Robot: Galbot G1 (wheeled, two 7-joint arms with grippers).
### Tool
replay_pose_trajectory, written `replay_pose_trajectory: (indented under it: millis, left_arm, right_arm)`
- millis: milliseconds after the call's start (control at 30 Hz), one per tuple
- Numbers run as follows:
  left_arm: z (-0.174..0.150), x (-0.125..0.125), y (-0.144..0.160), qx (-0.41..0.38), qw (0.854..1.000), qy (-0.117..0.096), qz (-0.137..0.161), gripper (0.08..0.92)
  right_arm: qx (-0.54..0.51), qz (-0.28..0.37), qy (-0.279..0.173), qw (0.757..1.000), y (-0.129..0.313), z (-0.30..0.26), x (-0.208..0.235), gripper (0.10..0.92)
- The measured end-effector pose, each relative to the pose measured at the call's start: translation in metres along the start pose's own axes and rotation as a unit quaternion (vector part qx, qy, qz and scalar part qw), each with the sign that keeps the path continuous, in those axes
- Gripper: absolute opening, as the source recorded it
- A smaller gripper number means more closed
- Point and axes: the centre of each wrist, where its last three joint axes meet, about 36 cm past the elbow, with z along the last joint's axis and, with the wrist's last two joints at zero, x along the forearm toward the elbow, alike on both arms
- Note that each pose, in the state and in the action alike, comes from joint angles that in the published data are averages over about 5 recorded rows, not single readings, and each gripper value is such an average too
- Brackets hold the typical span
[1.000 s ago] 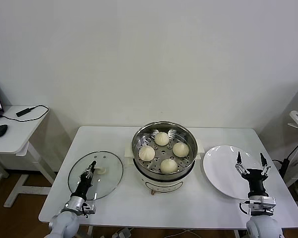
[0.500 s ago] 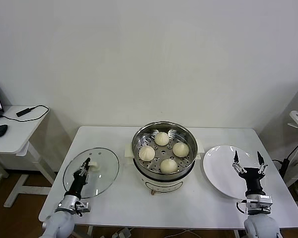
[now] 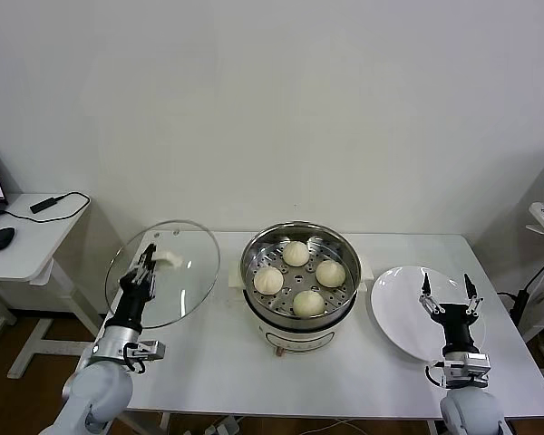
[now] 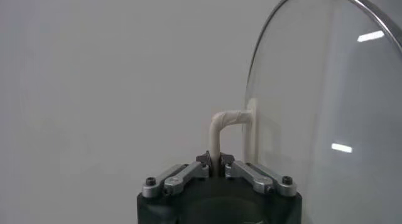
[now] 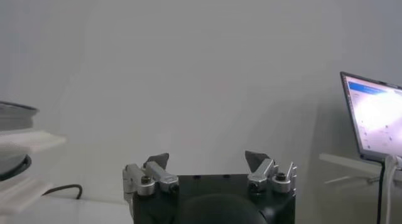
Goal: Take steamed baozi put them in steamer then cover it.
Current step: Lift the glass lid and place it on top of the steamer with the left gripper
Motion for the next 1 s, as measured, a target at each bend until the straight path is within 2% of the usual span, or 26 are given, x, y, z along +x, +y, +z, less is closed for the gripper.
replay_pose_trajectory:
  millis: [167,367,700,1000]
  left_arm:
    - [-0.044,-0.003,0.031,0.015,1.000,-0.019,-0.014,0.186]
    - [-0.094,-0.006,0.046,0.029,0.999,-0.042,-0.007,0.186]
    - [-0.167,-0.013,0.044,0.039,0.996,-0.070,0.028,0.186]
    - [-0.222,-0.021,0.034,0.028,0.996,-0.069,0.057,0.186]
  right_arm:
    - [-0.001,0.000,0.001,1.000,0.004,0.002,-0.001,0.823]
    - [-0.002,-0.001,0.004,1.000,0.009,0.003,-0.003,0.823]
    - [0.005,-0.008,0.033,0.999,0.007,0.003,-0.006,0.823]
    - [0.005,-0.008,0.049,0.999,0.012,0.008,-0.010,0.823]
